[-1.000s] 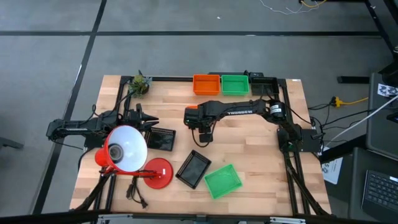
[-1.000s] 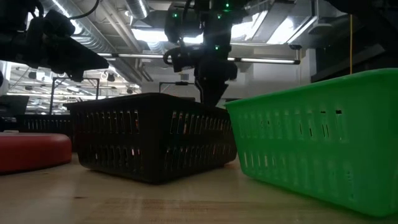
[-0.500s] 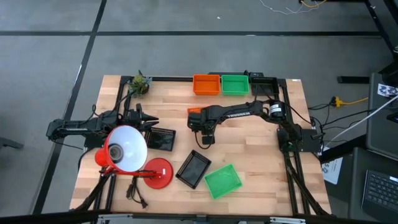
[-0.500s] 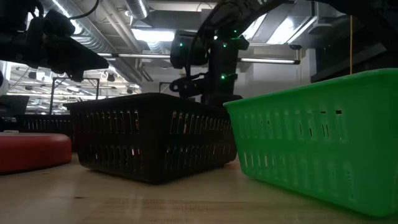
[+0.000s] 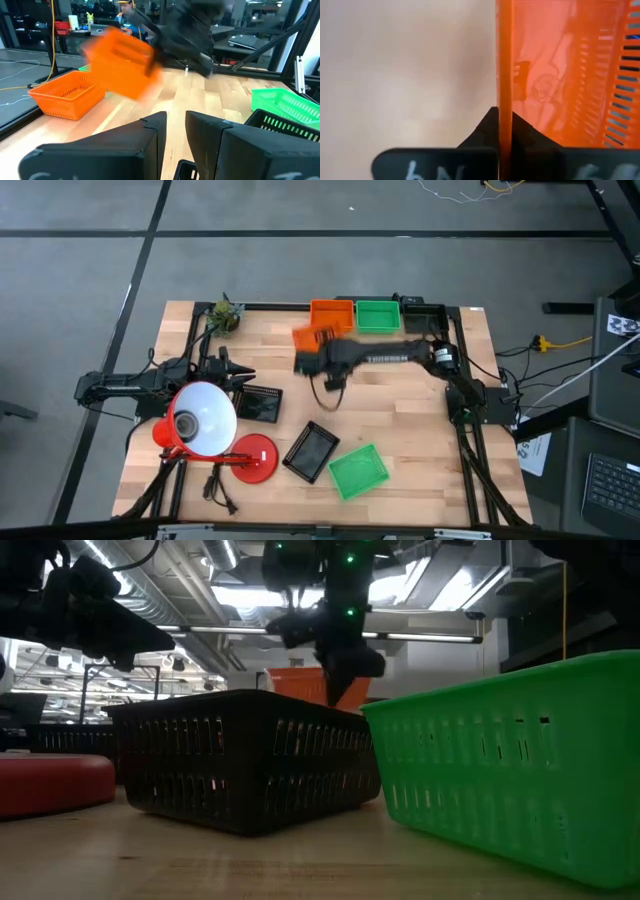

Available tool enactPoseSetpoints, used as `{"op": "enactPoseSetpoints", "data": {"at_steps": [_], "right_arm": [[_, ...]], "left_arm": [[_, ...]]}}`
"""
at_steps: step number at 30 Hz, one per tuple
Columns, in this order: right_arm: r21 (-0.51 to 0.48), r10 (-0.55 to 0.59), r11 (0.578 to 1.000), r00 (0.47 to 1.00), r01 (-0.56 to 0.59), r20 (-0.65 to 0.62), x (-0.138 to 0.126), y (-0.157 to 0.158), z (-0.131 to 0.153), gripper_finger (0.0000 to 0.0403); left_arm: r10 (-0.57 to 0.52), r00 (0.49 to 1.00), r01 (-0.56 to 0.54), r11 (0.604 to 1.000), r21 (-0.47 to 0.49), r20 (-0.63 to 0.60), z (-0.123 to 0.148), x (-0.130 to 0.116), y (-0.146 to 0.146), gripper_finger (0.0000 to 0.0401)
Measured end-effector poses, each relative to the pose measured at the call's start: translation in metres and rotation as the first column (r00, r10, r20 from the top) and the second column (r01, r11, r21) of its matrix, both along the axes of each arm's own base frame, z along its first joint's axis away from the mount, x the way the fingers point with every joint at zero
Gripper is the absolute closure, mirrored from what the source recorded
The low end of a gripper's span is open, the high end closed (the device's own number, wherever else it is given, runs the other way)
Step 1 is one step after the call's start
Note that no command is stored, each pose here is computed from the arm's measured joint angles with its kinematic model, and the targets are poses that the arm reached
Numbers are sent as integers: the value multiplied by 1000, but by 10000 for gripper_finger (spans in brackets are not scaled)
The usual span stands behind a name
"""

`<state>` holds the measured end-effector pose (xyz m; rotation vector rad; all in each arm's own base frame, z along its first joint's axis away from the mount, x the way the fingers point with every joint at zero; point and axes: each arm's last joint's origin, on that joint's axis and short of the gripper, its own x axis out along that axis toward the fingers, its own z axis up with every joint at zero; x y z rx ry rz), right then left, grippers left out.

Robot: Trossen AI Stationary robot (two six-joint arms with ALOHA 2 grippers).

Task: Stack baskets by color
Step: Stack the bottom orange bin on top of the top stacked orange bins

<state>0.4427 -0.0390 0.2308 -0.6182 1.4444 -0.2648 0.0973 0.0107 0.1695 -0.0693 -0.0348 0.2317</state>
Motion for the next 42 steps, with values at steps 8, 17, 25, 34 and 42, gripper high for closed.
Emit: {"op": "enactPoseSetpoints", "data": {"at_steps": [8,17,25,34,42], "right_arm": [[111,-204,975,975,193,91,-18,-115,28,402],[289,-246,933,966,214,79,-43,-174,-8,403],[271,-201,948,973,165,112,-40,-175,-16,401],[292,-191,945,974,149,121,-38,-172,-16,398],[292,-190,945,974,149,120,-38,-172,-16,335]], "left_arm": [[0,1000,0,1000,0,0,0,0,0,337],[0,1000,0,1000,0,0,0,0,0,337],[0,1000,0,1000,0,0,0,0,0,337],[0,1000,0,1000,0,0,0,0,0,337],[0,1000,0,1000,0,0,0,0,0,337]]}}
